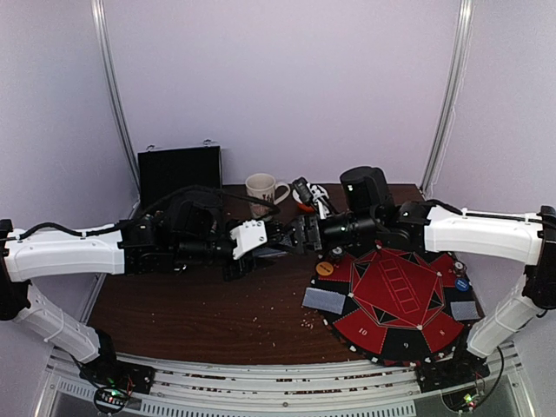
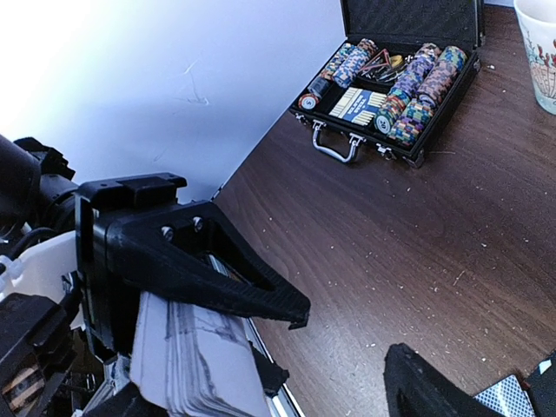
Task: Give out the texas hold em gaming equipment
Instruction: Pick up the poker card from the face-down deck piles.
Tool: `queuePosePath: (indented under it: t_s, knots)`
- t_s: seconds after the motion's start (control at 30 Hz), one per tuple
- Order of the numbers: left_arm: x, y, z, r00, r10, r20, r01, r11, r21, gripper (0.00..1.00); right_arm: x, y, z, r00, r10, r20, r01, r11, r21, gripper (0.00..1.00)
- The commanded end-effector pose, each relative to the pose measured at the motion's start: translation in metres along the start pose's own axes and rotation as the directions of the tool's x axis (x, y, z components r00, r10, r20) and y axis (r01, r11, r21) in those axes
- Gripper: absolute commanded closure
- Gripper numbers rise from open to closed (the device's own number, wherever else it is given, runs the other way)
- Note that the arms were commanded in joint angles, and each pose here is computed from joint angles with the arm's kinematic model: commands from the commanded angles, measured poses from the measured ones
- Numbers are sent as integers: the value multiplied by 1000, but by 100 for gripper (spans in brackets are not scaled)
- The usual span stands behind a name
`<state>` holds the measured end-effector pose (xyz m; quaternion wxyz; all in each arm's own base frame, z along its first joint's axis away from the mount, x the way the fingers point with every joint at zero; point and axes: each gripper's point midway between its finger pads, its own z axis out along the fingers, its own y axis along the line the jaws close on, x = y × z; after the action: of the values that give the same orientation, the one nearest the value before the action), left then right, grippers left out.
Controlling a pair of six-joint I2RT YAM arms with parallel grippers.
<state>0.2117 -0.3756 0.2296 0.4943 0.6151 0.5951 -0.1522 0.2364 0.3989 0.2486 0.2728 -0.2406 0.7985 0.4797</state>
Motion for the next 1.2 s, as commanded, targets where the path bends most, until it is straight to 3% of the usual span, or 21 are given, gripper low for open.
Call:
queuePosePath:
  t_s: [0.0, 0.43, 0.57, 0.7, 0.83, 1.17]
  knots:
    - [-25, 11, -9, 996, 13, 83, -10, 999, -34, 60, -9, -7, -12, 999, -24, 30, 21, 995, 96, 27]
    - [-24, 12, -9, 997, 13, 77, -10, 999, -39, 60, -12, 0, -29, 999, -37, 29, 33, 992, 119, 51]
    - [-24, 12, -9, 997, 13, 76, -10, 999, -39, 60, -14, 10, -34, 998, -53, 32, 50, 995, 85, 65]
    - [-24, 12, -9, 997, 12, 76, -9, 999, -41, 60, -14, 15, -40, 998, -59, 37, 56, 996, 73, 87]
    - [-23, 13, -8, 997, 12, 71, -9, 999, -45, 60, -11, 15, -43, 998, -59, 23, 57, 995, 78, 99]
    - [-23, 15, -8, 998, 10, 66, -7, 998, -55, 60, -25, 16, -75, 992, -89, 88, 78, 990, 116, 100]
